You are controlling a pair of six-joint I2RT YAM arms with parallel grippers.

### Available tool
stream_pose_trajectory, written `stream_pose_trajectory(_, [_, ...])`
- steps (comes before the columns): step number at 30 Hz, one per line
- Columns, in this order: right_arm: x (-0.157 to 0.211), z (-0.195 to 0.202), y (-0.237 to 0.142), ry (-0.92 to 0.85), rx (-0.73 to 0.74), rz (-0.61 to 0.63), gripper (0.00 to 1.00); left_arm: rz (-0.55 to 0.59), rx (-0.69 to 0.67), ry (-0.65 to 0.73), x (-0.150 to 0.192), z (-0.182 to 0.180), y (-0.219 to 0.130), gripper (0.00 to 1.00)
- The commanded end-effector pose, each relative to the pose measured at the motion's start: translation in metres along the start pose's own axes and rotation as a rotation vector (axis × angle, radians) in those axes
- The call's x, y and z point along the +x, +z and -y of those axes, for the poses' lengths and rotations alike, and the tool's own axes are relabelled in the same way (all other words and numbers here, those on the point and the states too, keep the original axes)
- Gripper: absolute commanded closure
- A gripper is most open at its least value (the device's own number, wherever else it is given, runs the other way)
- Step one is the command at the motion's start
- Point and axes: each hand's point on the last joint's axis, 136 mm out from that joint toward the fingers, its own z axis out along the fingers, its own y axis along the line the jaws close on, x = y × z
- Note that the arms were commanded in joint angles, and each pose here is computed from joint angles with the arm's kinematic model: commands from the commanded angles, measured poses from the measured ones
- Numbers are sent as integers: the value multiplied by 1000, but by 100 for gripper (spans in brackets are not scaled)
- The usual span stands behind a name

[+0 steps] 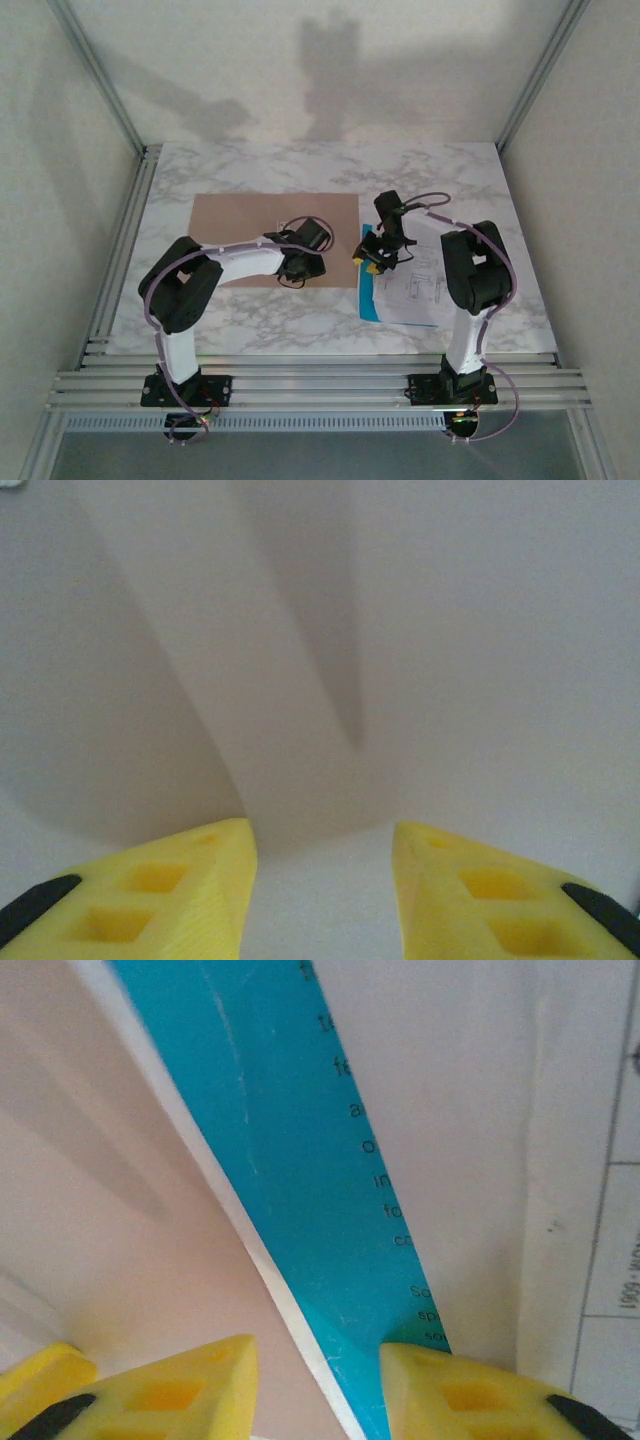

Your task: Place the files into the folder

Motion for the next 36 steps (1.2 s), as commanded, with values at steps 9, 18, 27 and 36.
stream_pose_trajectory(9, [-11, -23, -3, -23, -76, 25, 59, -6, -82, 58, 16, 0, 6, 56])
stream_pose_trajectory(18, [-20, 22, -63, 85, -34, 190, 45, 172, 18, -103, -75, -1, -71, 31])
stream_pose_trajectory(27, [7, 132, -81, 405, 121, 246, 38, 153, -9, -173, -135, -72, -55, 33])
stream_pose_trajectory(36, [42, 175, -70, 576, 184, 227, 27, 54, -18, -90, -113, -66, -8, 36])
